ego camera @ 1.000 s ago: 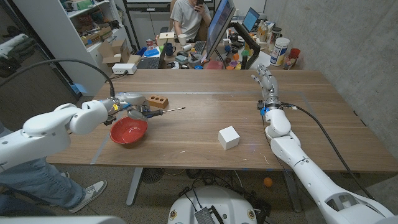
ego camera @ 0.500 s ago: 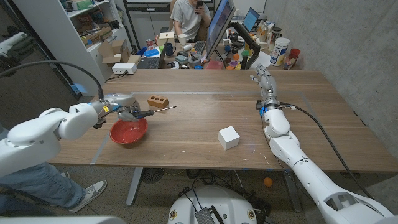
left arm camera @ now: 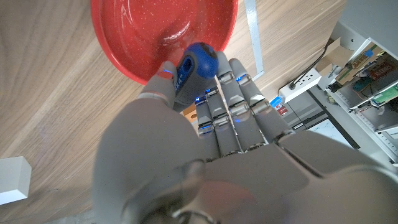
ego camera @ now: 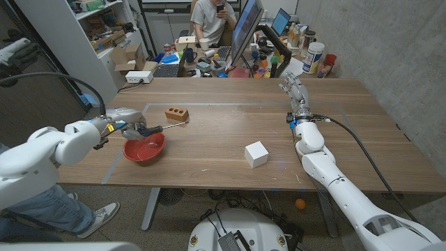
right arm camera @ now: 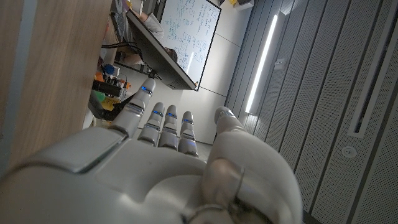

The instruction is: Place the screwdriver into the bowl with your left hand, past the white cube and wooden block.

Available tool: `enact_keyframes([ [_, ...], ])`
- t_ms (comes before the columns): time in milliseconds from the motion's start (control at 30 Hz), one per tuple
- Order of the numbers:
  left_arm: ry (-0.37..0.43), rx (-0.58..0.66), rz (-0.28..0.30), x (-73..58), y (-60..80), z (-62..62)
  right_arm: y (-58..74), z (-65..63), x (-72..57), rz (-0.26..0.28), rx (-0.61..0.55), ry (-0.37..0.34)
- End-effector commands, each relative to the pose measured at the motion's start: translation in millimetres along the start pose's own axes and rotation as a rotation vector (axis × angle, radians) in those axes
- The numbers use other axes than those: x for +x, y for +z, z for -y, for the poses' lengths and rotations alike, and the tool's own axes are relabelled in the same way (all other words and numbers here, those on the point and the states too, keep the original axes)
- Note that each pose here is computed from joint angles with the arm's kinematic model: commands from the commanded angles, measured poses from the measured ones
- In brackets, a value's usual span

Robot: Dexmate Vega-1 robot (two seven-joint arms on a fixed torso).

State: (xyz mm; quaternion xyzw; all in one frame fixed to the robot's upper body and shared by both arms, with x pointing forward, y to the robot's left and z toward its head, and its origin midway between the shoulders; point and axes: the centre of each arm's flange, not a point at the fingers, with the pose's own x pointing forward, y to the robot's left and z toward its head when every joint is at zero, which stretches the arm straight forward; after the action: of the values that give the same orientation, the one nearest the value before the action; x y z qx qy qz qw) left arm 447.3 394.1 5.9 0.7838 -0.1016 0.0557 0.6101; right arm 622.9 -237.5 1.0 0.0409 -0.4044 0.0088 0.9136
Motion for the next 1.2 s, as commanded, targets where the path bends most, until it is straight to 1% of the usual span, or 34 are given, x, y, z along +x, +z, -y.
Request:
enact_keyframes([
  [33,0.007,0.026,-0.111,-21.9,-19.1,8.6,-1.2,-1.5,-3.9,-0.010,0.000,0.012],
  [167,0.025,0.040,-0.143,-24.1,-23.1,14.9,-0.8,-2.1,-5.0,-0.009,-0.001,0.017],
  [367,0.098,0.023,-0.185,-25.1,-26.3,23.6,-1.0,-1.8,-7.4,-0.015,-0.005,0.023],
  [567,0.117,-0.022,-0.203,-22.4,-25.1,28.4,-1.1,1.0,-9.9,-0.020,-0.012,0.019],
  [700,0.106,-0.045,-0.196,-17.4,-19.5,32.0,-1.2,4.2,-11.2,-0.023,-0.014,0.014],
  [900,0.076,-0.063,-0.167,-8.9,-7.9,37.7,-1.9,9.3,-12.9,-0.026,-0.015,0.007],
  [1200,0.064,-0.084,-0.138,-1.5,6.6,39.6,-6.2,16.2,-16.6,-0.036,-0.004,-0.004],
])
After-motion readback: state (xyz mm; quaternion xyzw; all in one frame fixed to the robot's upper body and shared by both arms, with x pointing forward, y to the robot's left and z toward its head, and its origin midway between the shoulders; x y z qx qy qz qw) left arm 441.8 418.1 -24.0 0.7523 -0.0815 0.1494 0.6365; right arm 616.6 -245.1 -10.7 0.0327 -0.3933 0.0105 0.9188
